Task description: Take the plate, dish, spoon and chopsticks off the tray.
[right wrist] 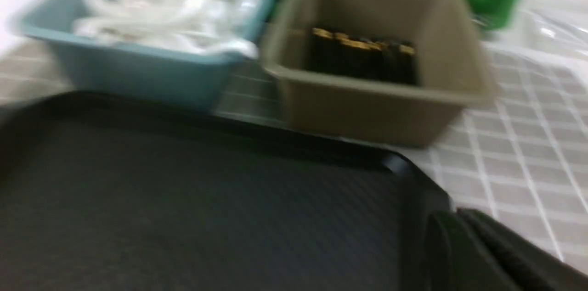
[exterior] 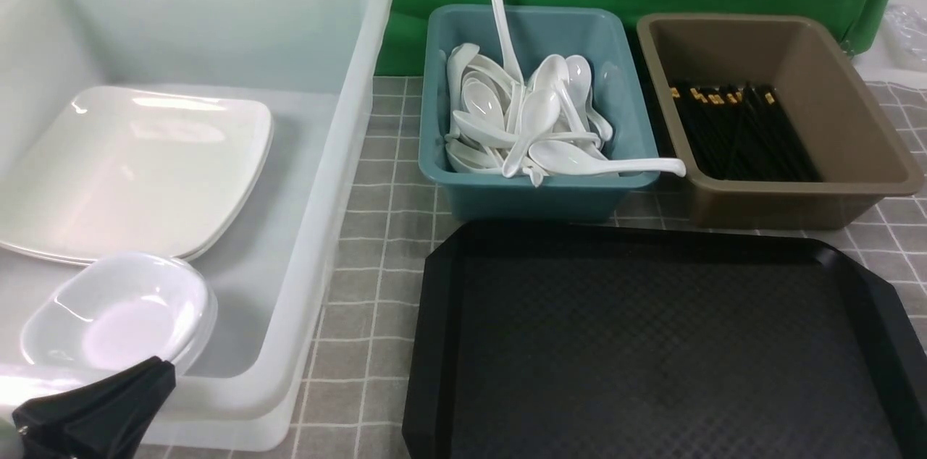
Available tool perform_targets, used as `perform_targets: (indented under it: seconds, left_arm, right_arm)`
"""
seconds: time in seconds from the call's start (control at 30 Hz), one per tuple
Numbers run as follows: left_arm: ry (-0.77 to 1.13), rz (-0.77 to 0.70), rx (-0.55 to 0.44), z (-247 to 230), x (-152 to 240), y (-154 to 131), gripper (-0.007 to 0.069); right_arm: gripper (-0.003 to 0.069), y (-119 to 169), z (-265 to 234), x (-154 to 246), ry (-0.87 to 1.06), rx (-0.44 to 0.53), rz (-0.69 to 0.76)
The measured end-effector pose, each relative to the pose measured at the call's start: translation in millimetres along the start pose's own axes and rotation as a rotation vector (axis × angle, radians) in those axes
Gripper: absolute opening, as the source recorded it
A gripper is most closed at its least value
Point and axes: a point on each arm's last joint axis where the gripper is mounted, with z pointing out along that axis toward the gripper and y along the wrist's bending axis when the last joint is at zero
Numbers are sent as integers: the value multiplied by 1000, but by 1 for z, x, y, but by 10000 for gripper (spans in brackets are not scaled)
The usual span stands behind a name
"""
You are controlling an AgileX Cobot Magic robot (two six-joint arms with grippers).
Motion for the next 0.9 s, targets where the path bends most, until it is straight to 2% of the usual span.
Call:
perform_targets:
  seconds: [0.1, 0.17, 0.37, 0.9]
  left_arm:
    - [-1, 0, -1, 0, 0, 0, 8]
    - [-2, 1, -1, 0, 0, 0, 8]
    - [-2, 1, -1, 0, 0, 0, 8]
    - [-2, 1, -1, 0, 0, 0, 9]
  right_arm:
    - [17, -1, 6, 38, -5, 61, 23]
    - [17, -1, 7, 48, -7, 75, 27]
    - [17, 0, 7, 55, 47, 74, 34]
    - [41, 0, 7, 55, 48, 74, 36]
